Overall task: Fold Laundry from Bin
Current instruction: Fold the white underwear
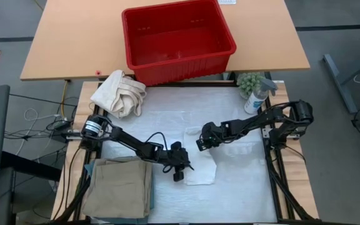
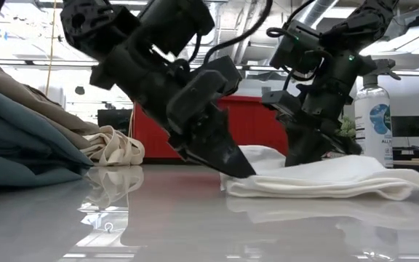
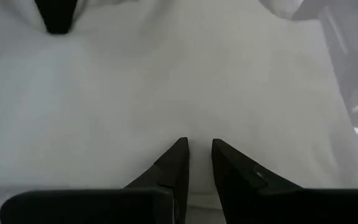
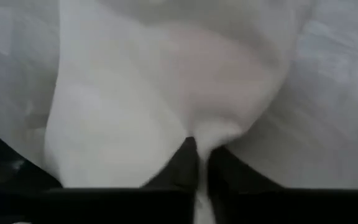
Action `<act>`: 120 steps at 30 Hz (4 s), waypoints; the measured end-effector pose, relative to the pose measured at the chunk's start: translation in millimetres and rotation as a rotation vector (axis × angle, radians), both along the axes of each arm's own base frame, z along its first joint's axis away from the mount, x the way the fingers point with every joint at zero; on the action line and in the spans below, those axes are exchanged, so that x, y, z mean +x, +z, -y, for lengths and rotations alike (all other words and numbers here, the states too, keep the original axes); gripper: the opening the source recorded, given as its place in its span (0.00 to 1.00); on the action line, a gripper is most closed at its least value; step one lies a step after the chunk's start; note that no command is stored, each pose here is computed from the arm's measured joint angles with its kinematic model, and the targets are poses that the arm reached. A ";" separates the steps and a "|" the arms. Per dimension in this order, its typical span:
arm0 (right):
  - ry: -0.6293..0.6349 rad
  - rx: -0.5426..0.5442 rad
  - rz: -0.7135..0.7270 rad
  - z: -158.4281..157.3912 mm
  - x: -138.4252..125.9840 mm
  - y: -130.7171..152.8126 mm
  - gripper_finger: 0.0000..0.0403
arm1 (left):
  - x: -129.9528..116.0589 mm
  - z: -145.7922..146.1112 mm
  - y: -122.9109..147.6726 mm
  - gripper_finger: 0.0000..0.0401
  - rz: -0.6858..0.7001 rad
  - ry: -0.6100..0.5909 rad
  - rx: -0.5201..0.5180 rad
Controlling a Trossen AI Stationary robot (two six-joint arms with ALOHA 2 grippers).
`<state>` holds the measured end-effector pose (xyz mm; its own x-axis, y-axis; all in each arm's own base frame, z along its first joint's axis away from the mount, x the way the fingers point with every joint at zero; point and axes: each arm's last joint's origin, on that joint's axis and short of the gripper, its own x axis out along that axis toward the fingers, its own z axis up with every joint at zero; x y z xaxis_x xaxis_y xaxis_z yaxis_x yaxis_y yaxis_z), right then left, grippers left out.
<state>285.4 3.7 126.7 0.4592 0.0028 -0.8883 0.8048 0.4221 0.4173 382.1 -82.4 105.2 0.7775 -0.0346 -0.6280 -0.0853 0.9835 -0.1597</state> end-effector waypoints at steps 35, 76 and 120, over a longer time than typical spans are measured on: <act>0.326 -0.386 0.010 -16.1 -11.2 24.2 0.06 | 5.5 -35.5 -19.7 0.16 -0.064 0.079 -0.074; 0.393 -0.717 -0.054 -54.2 -33.7 39.3 0.06 | 3.9 -85.8 13.4 0.16 -0.047 0.018 -0.383; 0.163 -0.571 0.012 -51.9 -31.7 39.1 0.06 | -20.8 -52.8 9.1 0.00 -0.287 0.276 -0.081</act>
